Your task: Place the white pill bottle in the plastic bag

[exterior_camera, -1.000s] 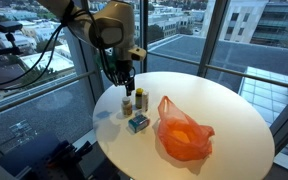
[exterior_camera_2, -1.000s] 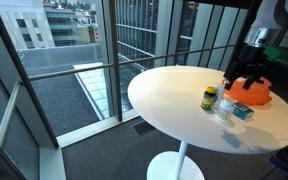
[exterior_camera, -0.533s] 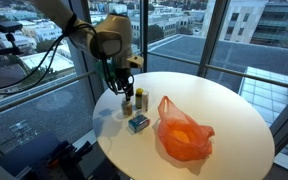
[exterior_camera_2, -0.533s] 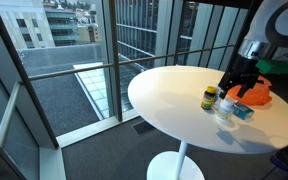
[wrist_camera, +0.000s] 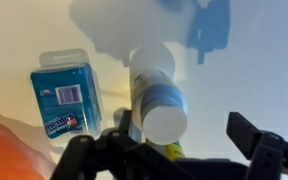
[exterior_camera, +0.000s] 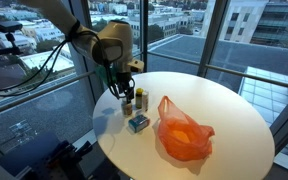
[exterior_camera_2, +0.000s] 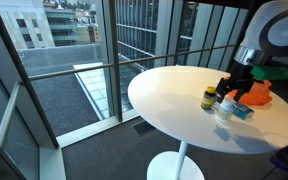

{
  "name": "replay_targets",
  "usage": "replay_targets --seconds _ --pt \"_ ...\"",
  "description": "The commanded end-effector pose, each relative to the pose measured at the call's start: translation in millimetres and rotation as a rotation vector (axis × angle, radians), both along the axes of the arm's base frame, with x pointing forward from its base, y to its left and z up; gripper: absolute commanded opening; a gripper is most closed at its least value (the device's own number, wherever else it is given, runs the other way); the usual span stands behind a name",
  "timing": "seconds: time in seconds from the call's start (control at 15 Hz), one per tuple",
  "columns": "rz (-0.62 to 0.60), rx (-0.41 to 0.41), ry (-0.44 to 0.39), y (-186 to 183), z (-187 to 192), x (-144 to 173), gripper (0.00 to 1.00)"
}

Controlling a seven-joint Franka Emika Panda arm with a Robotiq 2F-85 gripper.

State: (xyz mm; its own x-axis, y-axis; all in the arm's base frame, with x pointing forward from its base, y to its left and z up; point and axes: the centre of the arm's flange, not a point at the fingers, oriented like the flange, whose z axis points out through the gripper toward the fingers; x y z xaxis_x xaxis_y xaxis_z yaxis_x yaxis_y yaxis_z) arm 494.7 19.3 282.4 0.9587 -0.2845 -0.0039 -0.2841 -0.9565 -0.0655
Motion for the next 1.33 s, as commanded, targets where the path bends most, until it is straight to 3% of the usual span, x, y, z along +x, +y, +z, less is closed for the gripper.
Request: replay_targets --seconds 0.0,0.4,0.87,1.27 --pt "0.009 -0.023 -0.009 3 -4 6 0.64" --pt "0.029 -0.045 -0.039 0 12 4 0.19" --pt "0.001 -0.036 -0.135 -15 70 7 0.19" --pt "-0.092 -0.028 -0.229 -55 119 13 0.19"
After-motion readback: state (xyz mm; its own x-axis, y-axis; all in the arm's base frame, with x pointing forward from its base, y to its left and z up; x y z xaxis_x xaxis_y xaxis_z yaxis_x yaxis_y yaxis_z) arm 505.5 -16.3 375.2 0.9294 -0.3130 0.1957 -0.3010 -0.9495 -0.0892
